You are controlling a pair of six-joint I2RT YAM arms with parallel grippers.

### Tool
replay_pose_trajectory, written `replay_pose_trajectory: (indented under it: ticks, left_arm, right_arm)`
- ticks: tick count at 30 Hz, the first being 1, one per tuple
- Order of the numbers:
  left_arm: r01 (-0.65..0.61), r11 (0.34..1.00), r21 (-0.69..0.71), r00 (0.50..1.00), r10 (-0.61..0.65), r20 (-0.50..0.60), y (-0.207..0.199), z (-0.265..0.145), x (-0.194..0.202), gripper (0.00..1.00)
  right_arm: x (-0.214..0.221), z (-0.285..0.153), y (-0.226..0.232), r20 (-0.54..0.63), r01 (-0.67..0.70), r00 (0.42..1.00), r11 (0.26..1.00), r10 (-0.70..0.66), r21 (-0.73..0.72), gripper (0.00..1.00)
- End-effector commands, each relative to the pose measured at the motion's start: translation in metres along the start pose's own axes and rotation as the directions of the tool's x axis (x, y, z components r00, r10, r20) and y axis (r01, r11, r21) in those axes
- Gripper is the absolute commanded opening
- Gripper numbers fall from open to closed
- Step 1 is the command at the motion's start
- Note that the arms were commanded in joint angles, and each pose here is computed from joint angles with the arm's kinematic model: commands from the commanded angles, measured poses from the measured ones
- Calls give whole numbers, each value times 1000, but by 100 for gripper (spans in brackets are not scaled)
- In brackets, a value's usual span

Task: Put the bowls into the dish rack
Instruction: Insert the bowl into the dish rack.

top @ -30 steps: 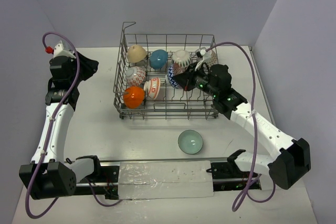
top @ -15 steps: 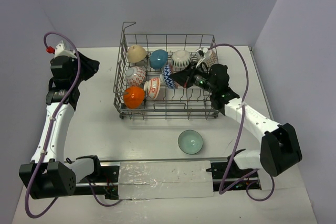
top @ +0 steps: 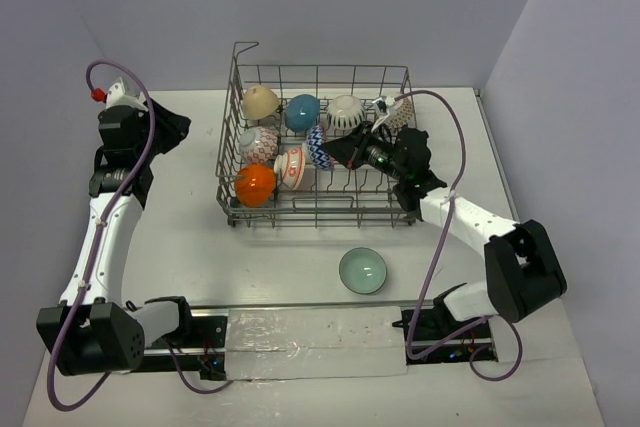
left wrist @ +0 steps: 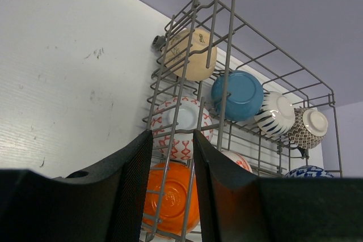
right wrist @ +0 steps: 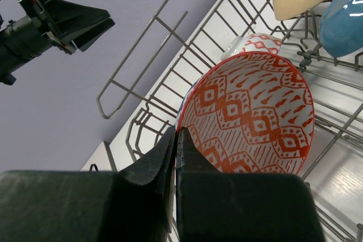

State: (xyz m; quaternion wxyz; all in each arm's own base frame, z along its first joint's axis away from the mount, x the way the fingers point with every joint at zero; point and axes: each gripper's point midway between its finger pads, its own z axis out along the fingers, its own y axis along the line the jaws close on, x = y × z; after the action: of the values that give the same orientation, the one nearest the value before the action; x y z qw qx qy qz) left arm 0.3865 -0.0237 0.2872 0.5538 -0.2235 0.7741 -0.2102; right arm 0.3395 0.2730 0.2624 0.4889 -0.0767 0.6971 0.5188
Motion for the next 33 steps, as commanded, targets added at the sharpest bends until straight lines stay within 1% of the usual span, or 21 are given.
replay_pose_trajectory:
  ticks: [1, 7, 13, 20, 33]
  left_arm:
    - [3, 999, 43, 1000, -4, 14, -10, 2, -4, 40]
    - [2, 999, 45, 1000, -3, 22, -11, 1, -6, 40]
    - [2, 999, 44, 1000, -3, 21, -11, 0, -5, 40]
    - [3, 999, 48, 1000, -4, 21, -11, 0, -5, 40]
    - [6, 999, 53, 1000, -7, 15, -12, 0, -4, 40]
  right_arm:
    - [-25, 2, 9, 110, 47, 993, 998, -43, -41, 0]
    - [-17, 3, -3, 125, 25, 992, 999, -22, -22, 0]
    - [-12, 8, -10, 133, -4, 991, 999, 9, -35, 0]
    - [-14, 10, -13, 164, -25, 986, 999, 32, -43, 0]
    - [-13, 5, -24, 220, -50, 974, 999, 53, -15, 0]
